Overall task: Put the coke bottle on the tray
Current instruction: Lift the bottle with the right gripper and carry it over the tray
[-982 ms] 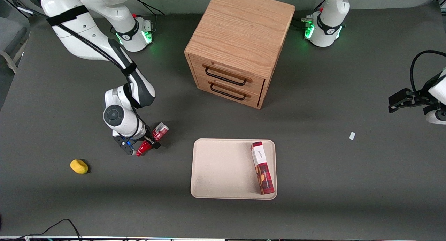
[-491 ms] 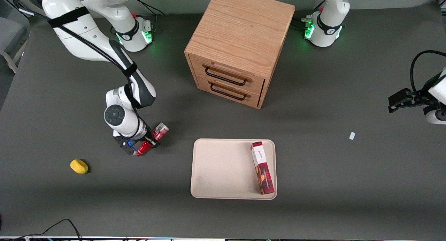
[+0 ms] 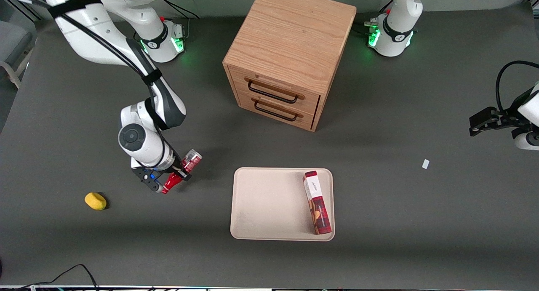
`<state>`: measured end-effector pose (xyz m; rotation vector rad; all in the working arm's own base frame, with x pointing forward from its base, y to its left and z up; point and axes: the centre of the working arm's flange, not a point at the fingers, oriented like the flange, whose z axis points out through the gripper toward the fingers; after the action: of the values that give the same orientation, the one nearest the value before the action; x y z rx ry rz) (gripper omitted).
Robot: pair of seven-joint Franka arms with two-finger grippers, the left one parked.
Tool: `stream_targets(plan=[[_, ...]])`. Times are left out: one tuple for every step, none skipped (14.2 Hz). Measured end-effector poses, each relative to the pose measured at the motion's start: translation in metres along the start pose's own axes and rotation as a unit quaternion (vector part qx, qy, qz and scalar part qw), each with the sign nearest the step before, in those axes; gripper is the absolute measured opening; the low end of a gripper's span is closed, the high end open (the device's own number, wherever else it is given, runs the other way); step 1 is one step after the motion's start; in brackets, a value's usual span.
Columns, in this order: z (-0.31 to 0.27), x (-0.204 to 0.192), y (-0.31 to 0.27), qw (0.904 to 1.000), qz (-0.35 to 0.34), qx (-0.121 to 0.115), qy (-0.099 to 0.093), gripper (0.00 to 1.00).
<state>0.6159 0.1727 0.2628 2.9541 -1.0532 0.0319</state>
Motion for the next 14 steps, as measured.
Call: stream_targets(plan=[[-0.026, 0.004, -0.008, 0.9999, -0.015, -0.002, 0.001, 0.55], [-0.054, 0.009, -0.015, 0.9993, -0.036, -0.001, 0.004, 0.55], [-0.082, 0.015, -0.022, 0.9983, -0.058, 0.002, 0.009, 0.55], [-0.11, 0.02, -0.03, 0.9967, -0.08, 0.009, 0.014, 0.55], [-0.138, 0.024, -0.038, 0.9946, -0.101, 0.017, 0.017, 0.55], [-0.162, 0.024, -0.048, 0.9922, -0.121, 0.027, 0.015, 0.55], [-0.185, 0.022, -0.06, 0.9895, -0.138, 0.041, 0.013, 0.55], [-0.204, 0.017, -0.075, 0.9863, -0.154, 0.057, 0.011, 0.55], [-0.216, 0.009, -0.09, 0.982, -0.174, 0.073, 0.012, 0.55], [-0.223, 0.0, -0.106, 0.9765, -0.196, 0.088, 0.015, 0.55], [-0.224, -0.012, -0.124, 0.9694, -0.223, 0.101, 0.02, 0.55], [-0.219, -0.022, -0.14, 0.9609, -0.251, 0.115, 0.027, 0.55], [-0.209, -0.03, -0.156, 0.9503, -0.28, 0.131, 0.039, 0.55], [-0.193, -0.036, -0.17, 0.9395, -0.307, 0.144, 0.049, 0.55]])
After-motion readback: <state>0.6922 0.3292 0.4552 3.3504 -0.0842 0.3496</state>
